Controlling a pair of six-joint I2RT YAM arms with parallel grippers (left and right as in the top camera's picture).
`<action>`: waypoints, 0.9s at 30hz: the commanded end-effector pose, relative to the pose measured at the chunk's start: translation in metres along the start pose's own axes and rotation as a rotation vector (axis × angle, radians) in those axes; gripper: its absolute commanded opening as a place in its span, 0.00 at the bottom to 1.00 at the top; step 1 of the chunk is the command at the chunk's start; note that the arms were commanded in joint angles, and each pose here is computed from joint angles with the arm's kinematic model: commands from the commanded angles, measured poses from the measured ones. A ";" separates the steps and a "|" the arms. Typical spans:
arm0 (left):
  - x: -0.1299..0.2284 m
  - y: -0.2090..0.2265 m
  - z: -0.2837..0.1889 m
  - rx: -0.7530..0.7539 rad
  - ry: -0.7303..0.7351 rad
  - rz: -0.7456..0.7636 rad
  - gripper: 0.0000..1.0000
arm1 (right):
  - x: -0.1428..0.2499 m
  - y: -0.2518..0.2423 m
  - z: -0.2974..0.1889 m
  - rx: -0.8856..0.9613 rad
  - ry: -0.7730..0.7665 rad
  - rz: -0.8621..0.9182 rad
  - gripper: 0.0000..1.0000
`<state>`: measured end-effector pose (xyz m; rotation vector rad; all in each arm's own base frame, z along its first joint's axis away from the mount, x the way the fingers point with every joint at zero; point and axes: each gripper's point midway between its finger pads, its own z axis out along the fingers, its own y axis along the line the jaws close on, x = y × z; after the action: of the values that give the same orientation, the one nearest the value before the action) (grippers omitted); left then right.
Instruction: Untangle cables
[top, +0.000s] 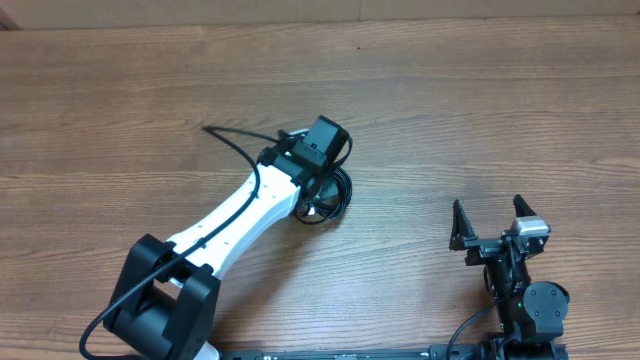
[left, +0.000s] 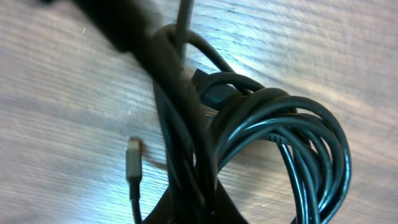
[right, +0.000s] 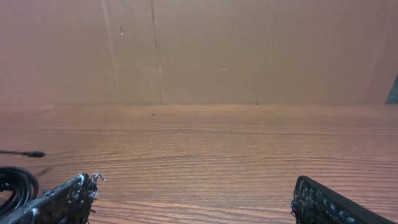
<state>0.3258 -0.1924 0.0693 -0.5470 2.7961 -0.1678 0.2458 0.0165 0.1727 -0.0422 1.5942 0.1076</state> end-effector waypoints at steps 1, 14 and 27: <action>0.003 -0.011 -0.003 0.040 0.045 -0.308 0.24 | 0.002 0.000 0.000 0.001 -0.002 -0.005 1.00; -0.006 -0.021 -0.007 0.084 -0.025 0.784 0.85 | 0.002 0.000 0.000 0.001 -0.002 -0.005 1.00; -0.027 -0.025 0.011 0.069 -0.110 1.535 0.91 | 0.002 0.000 0.000 0.001 -0.002 -0.005 1.00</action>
<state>0.3486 -0.2095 0.0753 1.3369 2.3953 0.0577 0.2458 0.0165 0.1725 -0.0428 1.5949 0.1070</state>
